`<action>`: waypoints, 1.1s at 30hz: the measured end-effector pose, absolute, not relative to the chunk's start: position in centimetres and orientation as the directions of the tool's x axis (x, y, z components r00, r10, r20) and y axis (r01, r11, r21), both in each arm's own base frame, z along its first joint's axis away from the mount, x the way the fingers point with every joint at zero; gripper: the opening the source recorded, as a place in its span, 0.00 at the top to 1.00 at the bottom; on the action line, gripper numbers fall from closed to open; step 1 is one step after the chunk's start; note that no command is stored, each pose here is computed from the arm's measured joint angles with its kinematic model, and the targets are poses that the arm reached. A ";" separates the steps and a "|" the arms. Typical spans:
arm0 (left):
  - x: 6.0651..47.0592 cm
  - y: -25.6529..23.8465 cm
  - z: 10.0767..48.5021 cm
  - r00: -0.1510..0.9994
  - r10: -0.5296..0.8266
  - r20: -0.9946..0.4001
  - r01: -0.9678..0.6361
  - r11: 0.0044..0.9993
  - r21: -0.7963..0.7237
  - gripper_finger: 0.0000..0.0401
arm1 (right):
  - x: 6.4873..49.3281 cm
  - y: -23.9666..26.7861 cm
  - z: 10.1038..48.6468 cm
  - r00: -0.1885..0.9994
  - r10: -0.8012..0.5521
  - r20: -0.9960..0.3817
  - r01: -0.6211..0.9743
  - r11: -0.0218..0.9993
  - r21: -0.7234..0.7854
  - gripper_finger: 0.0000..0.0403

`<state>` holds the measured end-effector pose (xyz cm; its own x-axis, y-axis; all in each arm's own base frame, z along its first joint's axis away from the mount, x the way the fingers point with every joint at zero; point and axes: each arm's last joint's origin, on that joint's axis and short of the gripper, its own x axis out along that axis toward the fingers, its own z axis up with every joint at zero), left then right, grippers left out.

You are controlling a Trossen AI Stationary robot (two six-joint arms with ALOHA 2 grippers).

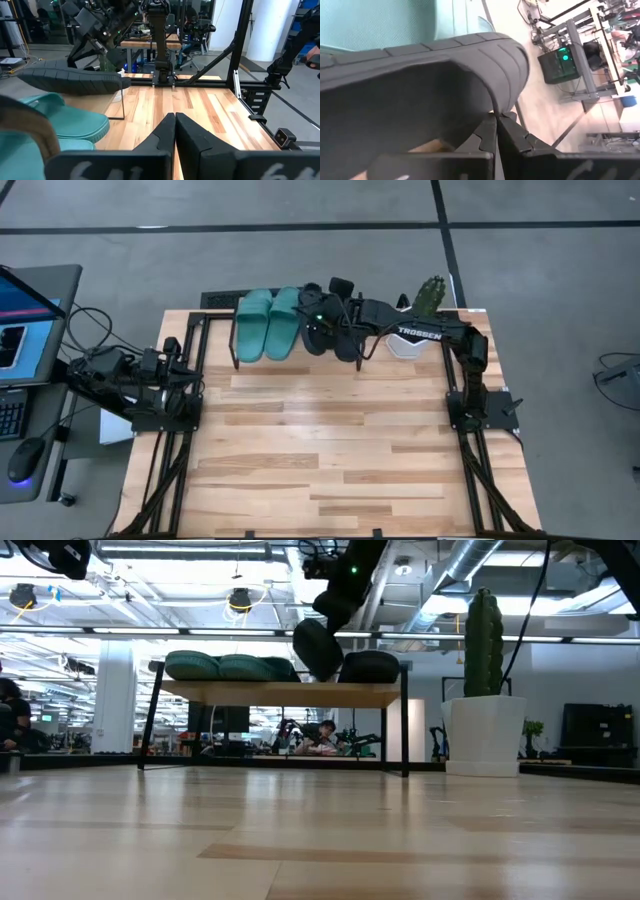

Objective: Pick and place slides into the shelf
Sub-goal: Adjust the slides on the shelf

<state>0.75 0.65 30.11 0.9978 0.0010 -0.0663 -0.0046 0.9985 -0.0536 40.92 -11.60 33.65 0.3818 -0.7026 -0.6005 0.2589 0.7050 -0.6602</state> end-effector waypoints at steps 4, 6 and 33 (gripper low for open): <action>0.7 0.6 30.1 0.998 0.001 -0.066 -0.004 0.999 -0.054 1.00 | 40.5 -11.5 33.5 0.351 -0.696 -0.627 0.257 0.715 -0.650 1.00; 0.8 0.6 30.1 0.998 0.001 -0.067 -0.005 0.999 -0.054 1.00 | 40.3 -11.5 33.4 0.334 -0.693 -0.639 0.264 0.719 -0.642 1.00; 0.7 0.6 30.1 0.998 0.001 -0.067 -0.005 0.998 -0.055 1.00 | 40.8 -10.7 33.6 0.368 -0.692 -0.622 0.254 0.718 -0.648 0.64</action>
<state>0.75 0.65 30.10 0.9978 0.0011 -0.0670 -0.0048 0.9985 -0.0550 40.79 -10.66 33.59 0.3677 -0.6915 -0.6218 0.2539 0.7178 -0.6483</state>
